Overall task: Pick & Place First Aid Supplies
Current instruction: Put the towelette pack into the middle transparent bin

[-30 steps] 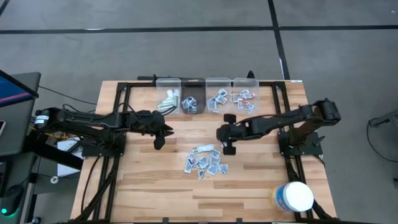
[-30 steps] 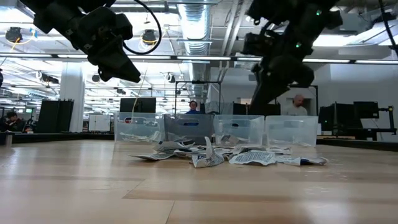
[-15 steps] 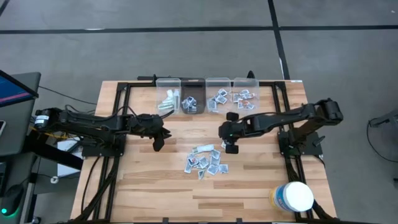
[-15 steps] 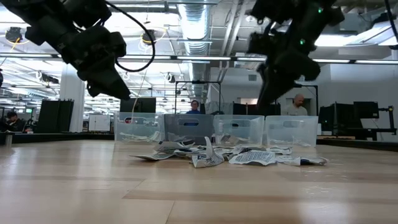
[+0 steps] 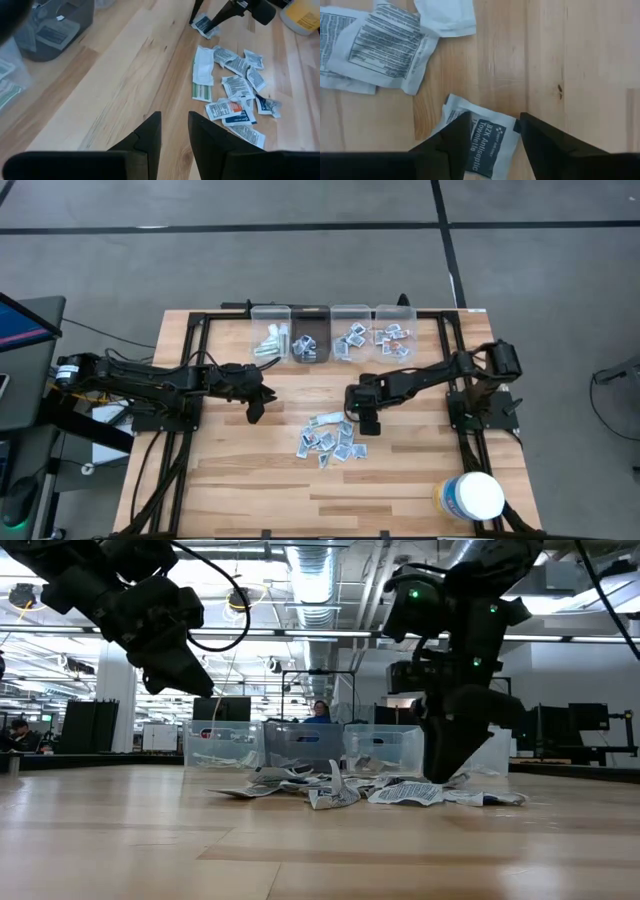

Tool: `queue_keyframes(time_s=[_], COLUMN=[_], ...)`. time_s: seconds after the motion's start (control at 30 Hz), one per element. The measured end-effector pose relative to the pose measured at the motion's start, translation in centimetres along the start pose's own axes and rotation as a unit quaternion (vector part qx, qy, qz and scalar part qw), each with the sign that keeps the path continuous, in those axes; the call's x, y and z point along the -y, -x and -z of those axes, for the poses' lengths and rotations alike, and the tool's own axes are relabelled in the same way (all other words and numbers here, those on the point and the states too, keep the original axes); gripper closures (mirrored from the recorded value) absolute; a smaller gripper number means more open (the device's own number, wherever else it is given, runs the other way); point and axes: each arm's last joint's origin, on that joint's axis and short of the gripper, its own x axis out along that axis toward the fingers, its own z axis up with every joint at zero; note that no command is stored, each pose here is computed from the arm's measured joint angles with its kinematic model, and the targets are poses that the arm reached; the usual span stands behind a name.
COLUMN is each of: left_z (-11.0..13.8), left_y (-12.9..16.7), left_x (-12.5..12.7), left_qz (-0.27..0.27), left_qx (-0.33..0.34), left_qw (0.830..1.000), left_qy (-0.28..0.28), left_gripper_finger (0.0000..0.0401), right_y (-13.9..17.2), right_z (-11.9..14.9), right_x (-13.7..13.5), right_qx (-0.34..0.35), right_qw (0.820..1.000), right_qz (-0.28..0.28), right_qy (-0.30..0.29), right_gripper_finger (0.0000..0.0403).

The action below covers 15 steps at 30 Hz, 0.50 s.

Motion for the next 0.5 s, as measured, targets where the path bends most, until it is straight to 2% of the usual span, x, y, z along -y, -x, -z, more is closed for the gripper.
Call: queue_keyframes(time_s=[0.13, 0.2, 0.3, 0.33, 0.5], left_z=[0.0, 0.0, 0.0, 0.0, 0.0], left_y=[0.0, 0.0, 0.0, 0.0, 0.0], left_x=[0.0, 0.0, 0.0, 0.0, 0.0], left_qz=[0.000, 0.000, 0.000, 0.000, 0.000], left_qx=[0.000, 0.000, 0.000, 0.000, 0.000], left_qw=[1.000, 1.000, 1.000, 1.000, 1.000], left_qy=[-0.002, -0.002, -0.002, -0.002, -0.002], left_gripper_finger=[0.0304, 0.0304, 0.0304, 0.0304, 0.0304], right_y=[-0.7, -0.7, -0.3, -0.1, 1.8], right_z=[0.1, 0.2, 0.2, 0.1, 0.4], right_x=[-0.2, -0.4, -0.4, -0.4, 0.1], right_qx=[-0.012, -0.013, -0.008, -0.006, 0.012], right_qw=[1.000, 1.000, 1.000, 1.000, 1.000], right_qz=[0.002, -0.002, -0.009, -0.011, -0.012], right_qy=[0.002, 0.004, 0.010, 0.011, 0.008], right_gripper_finger=[0.0254, 0.0291, 0.0373, 0.0386, 0.0398])
